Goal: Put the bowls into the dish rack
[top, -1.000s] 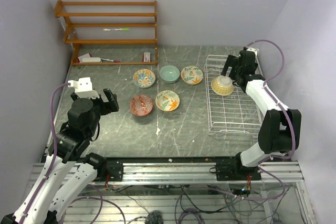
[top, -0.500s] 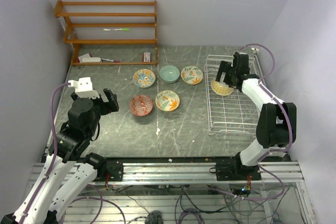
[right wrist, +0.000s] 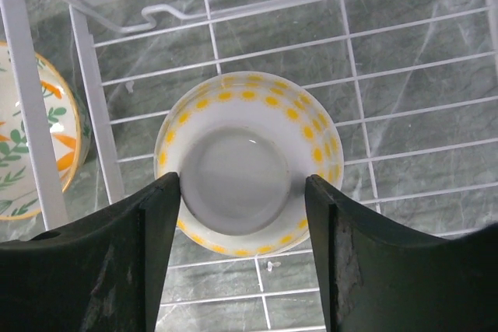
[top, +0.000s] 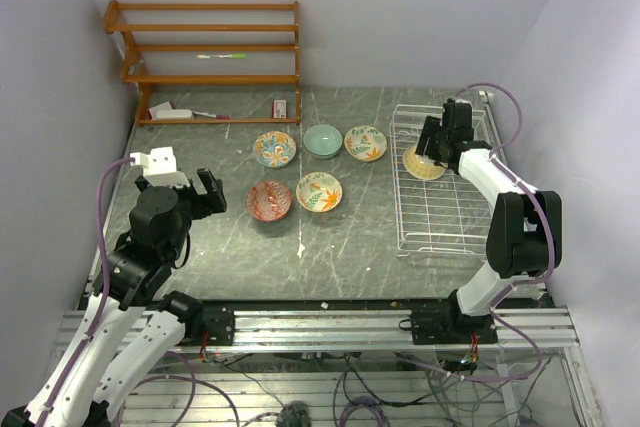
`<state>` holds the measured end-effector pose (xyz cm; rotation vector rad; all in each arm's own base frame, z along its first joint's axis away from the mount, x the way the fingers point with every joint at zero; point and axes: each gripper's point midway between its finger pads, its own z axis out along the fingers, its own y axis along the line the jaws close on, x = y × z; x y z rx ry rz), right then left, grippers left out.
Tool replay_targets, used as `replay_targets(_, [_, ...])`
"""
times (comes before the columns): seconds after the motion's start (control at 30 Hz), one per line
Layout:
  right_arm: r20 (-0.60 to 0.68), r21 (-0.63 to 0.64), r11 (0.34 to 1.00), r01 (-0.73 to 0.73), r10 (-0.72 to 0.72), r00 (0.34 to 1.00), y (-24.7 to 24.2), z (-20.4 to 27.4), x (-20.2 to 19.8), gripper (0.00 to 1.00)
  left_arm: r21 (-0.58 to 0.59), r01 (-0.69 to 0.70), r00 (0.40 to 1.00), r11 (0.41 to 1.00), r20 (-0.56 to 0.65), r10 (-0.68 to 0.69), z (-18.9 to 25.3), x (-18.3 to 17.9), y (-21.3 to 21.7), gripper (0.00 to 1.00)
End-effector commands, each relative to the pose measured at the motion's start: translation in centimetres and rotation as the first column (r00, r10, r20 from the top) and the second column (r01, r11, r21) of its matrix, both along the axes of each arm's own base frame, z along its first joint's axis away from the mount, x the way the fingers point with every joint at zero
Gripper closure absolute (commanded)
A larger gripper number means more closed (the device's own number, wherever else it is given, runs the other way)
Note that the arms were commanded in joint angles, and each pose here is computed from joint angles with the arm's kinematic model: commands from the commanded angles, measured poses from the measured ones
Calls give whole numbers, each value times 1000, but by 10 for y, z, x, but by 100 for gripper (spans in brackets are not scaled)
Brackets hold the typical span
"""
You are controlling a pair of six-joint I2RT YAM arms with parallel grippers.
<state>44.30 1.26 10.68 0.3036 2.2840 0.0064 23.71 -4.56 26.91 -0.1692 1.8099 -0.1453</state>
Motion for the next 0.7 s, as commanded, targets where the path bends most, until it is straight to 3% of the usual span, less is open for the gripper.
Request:
replay_targets(0.0, [-5,-29,998,54,-54,999,-11,-5,2,41,11,-21,1000,1000,8,21,0,1,5,2])
replay_targets(0.13, [0,-45,995,90,-90,996,-21,-5,4,49,10,-21,1000,1000,11,21,0,1,5,2])
replay_targets(0.67, [75,-42,957,288,-284,956,-95,-9,30,54,15,-23,1000,1000,5,23,-1,1,6,2])
